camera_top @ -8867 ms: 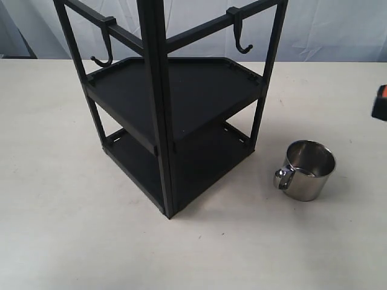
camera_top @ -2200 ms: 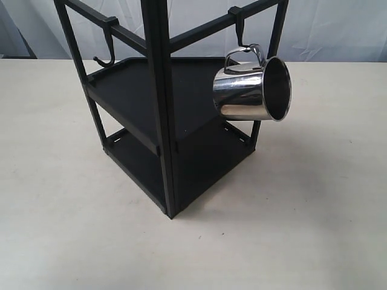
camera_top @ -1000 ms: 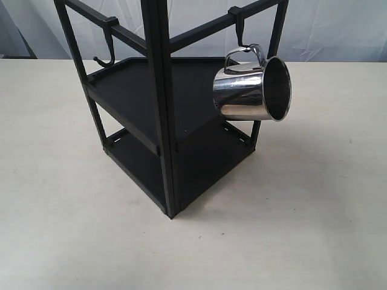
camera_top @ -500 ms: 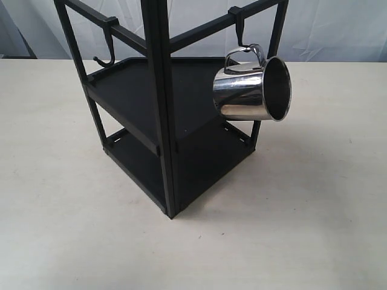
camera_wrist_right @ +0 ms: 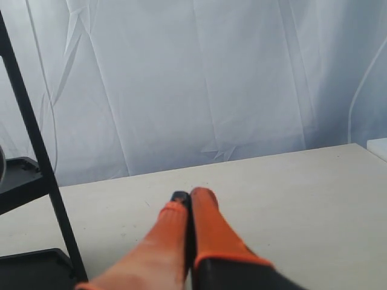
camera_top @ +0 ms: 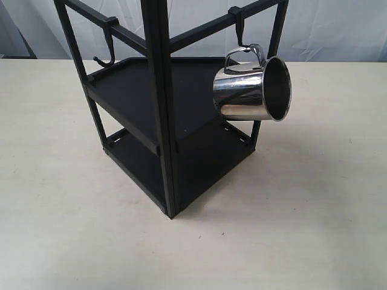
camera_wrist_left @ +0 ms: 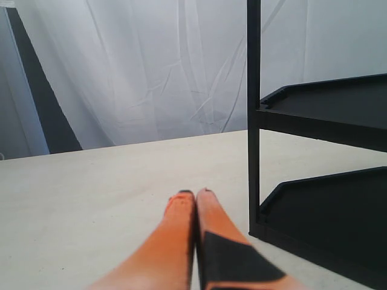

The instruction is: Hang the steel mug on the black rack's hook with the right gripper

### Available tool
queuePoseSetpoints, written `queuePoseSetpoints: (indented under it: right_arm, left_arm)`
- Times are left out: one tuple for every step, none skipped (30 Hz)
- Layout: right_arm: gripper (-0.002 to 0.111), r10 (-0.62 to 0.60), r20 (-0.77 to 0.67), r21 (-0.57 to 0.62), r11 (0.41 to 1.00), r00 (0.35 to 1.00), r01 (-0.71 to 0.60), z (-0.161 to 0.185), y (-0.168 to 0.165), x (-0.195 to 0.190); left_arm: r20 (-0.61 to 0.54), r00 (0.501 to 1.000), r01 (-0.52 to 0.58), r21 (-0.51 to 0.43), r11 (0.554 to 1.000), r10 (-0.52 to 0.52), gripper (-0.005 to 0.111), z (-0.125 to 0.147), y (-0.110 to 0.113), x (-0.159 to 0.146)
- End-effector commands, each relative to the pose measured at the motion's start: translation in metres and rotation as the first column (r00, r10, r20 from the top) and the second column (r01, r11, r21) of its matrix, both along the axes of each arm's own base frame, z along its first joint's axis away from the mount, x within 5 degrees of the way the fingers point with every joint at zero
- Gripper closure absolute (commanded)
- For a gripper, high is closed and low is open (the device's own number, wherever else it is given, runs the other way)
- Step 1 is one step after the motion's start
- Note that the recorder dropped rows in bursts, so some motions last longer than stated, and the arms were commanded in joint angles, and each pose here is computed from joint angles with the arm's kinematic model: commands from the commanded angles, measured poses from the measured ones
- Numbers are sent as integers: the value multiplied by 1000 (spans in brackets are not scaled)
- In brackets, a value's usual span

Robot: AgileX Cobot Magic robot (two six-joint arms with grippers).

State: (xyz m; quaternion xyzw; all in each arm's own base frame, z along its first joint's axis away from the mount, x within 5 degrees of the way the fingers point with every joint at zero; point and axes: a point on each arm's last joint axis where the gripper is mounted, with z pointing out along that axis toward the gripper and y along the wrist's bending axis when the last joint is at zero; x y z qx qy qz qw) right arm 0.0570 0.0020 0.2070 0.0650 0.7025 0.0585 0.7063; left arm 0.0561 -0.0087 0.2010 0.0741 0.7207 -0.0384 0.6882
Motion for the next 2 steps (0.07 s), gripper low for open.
queuePoseSetpoints:
  right_arm:
    - [108, -5, 11, -6, 1000, 1000, 5, 0, -1, 0]
    - [108, -7, 13, -6, 1000, 1000, 7, 0, -1, 0]
  left_arm:
    - [10, 1000, 4, 4, 1000, -4, 105, 1, 0, 0]
    - [10, 1000, 4, 4, 1000, -4, 105, 1, 0, 0]
